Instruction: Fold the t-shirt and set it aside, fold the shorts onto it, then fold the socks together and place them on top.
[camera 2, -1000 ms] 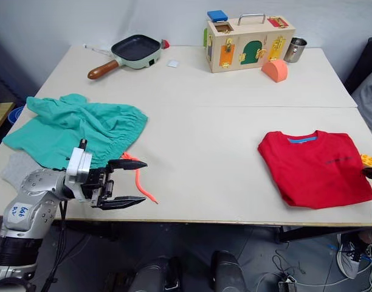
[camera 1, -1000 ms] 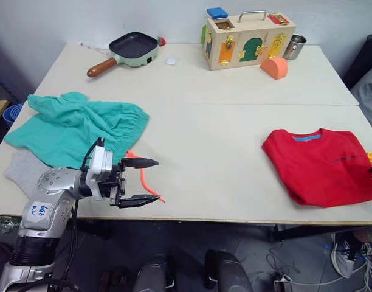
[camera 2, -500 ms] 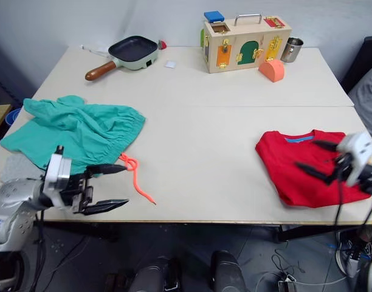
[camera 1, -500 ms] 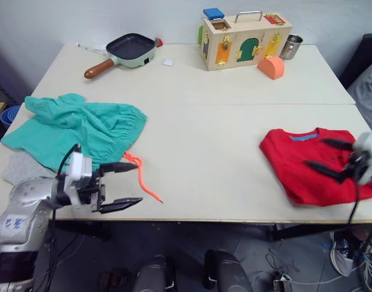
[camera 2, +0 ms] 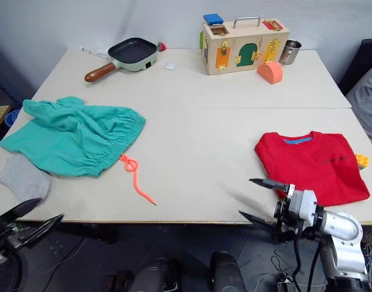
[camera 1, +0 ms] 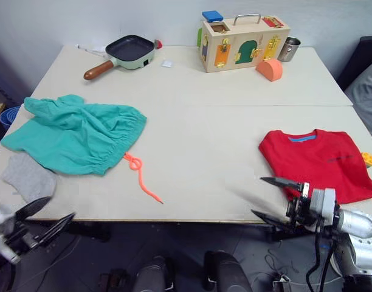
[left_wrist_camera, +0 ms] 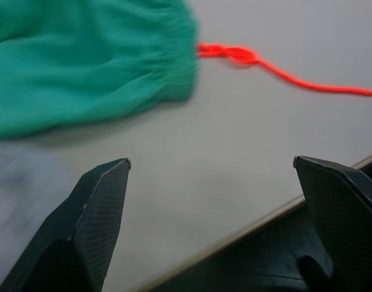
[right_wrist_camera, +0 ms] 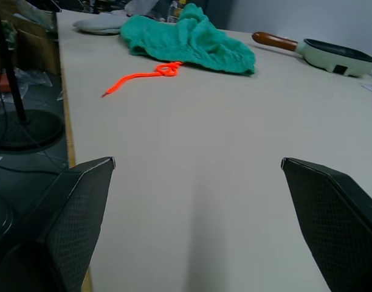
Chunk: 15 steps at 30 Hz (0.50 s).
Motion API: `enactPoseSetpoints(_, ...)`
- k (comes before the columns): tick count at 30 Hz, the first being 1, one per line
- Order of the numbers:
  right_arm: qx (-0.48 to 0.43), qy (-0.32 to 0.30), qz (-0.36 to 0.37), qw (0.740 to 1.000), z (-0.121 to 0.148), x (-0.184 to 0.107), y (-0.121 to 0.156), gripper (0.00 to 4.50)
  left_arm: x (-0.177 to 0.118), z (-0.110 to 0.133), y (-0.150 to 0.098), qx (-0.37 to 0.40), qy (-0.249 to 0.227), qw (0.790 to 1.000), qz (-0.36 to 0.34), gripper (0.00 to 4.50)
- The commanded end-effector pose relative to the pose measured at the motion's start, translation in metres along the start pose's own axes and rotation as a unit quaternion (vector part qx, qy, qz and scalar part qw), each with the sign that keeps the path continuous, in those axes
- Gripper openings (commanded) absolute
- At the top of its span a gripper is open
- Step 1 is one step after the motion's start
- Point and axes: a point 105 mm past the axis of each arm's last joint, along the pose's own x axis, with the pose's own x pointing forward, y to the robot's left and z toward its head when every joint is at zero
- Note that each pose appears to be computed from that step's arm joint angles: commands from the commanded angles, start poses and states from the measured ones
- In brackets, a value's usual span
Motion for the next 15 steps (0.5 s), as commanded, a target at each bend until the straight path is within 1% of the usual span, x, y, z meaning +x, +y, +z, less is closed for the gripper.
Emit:
enactPoseSetpoints(1, -0.005, -0.025, 0.033, 0.999, 0.005, -0.002, 0.011, 4.48, -0.033, -0.007, 0.009, -0.004, 0.021, 0.997, 0.079, 4.50)
enactPoseSetpoints(2, 0.006, -0.025, 0.045, 0.999, 0.004, -0.002, 0.016, 4.48, -0.039, -0.013, 0.011, -0.016, 0.036, 0.994, 0.100, 4.50)
enactPoseSetpoints(4, 0.014, -0.028, 0.062, 0.998, 0.003, 0.000, 0.021, 4.48, -0.049, -0.020, 0.015, -0.033, 0.047, 0.990, 0.130, 4.50)
enactPoseSetpoints(6, 0.018, -0.033, 0.065, 0.997, 0.003, 0.002, 0.023, 4.48, -0.053, -0.022, 0.015, -0.038, 0.056, 0.988, 0.136, 4.50)
enactPoseSetpoints(8, 0.015, -0.045, 0.066, 0.997, 0.006, 0.006, 0.023, 4.48, -0.050, -0.018, 0.012, -0.039, 0.055, 0.990, 0.126, 4.50)
enactPoseSetpoints(10, 0.009, -0.060, 0.064, 0.996, 0.011, 0.012, 0.020, 4.48, -0.039, -0.004, 0.010, -0.032, 0.042, 0.993, 0.106, 4.50)
enactPoseSetpoints(13, 0.008, -0.084, 0.055, 0.995, 0.022, 0.020, 0.014, 4.48, -0.007, 0.023, 0.005, 0.018, 0.040, 0.997, 0.056, 4.50)
enactPoseSetpoints(15, 0.007, -0.088, 0.061, 0.994, 0.026, 0.022, 0.014, 4.48, 0.010, 0.037, 0.005, 0.039, 0.041, 0.997, 0.044, 4.50)
